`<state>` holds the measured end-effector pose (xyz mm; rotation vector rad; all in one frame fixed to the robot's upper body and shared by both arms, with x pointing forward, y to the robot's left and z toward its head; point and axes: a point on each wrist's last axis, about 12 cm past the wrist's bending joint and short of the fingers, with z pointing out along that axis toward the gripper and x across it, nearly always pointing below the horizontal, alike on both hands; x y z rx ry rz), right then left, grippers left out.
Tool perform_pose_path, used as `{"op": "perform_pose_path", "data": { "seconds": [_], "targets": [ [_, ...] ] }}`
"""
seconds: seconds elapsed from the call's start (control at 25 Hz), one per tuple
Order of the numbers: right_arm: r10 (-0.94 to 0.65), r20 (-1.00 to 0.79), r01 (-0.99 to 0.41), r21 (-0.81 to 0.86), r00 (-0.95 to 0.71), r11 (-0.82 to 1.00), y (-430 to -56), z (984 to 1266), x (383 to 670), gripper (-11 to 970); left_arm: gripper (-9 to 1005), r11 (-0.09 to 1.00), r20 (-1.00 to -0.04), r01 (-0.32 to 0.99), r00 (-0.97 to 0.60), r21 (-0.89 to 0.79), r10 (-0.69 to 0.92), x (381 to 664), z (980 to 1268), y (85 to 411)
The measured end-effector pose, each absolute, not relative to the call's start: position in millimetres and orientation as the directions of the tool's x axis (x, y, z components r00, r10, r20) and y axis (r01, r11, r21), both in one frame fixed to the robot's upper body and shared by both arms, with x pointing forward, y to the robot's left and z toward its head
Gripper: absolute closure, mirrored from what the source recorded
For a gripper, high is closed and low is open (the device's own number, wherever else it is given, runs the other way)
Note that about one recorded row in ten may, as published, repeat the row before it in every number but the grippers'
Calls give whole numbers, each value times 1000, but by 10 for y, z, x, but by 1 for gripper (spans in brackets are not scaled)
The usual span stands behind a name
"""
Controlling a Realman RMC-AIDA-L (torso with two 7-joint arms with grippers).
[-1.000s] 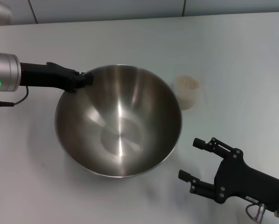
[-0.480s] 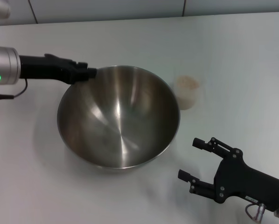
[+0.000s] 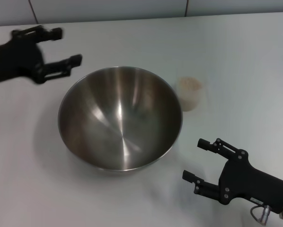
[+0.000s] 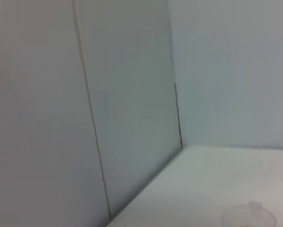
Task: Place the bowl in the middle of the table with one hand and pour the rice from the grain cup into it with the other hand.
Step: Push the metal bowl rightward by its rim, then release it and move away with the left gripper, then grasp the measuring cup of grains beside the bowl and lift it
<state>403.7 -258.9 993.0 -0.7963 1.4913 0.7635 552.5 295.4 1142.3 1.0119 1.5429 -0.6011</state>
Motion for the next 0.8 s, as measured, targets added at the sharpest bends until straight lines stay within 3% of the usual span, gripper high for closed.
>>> {"op": "perform_pose_path", "data": {
  "seconds": [0.16,0.2,0.28,0.44,0.48,0.56,0.6,0.8],
  "targets": [
    [-38,-998,-815,11,-41,580,-2621,9934,4045,157,218,502,-962,844,55,189,269,5347,11333,3063],
    [-37,-998,-807,11,-41,590,-2632,9935,4049,157,182,475,-958,859,57,190,281,5100,11206,3207],
    [-31,-999,-757,12,-43,653,-2699,9930,4083,157,182,433,-950,883,46,183,309,4897,11077,3339],
    [-18,-999,-678,18,-47,735,-2790,9921,4120,158,181,415,-945,897,10,154,328,4762,10980,3455],
    [-1,-999,-595,29,-51,803,-2870,9914,4164,158,181,412,-942,900,-6,141,334,4724,10955,3493],
    [9,-998,-551,38,-56,833,-2905,9906,4186,158,181,408,-938,904,-21,131,346,4694,10929,3523],
    [29,-998,-462,53,-59,885,-2972,9897,4242,157,181,404,-933,906,-28,128,360,4690,10914,3528],
    [-6,-999,-387,6,-31,922,-2971,9894,4337,158,181,390,-918,913,-50,117,392,4732,10883,3499]
  ]
}}
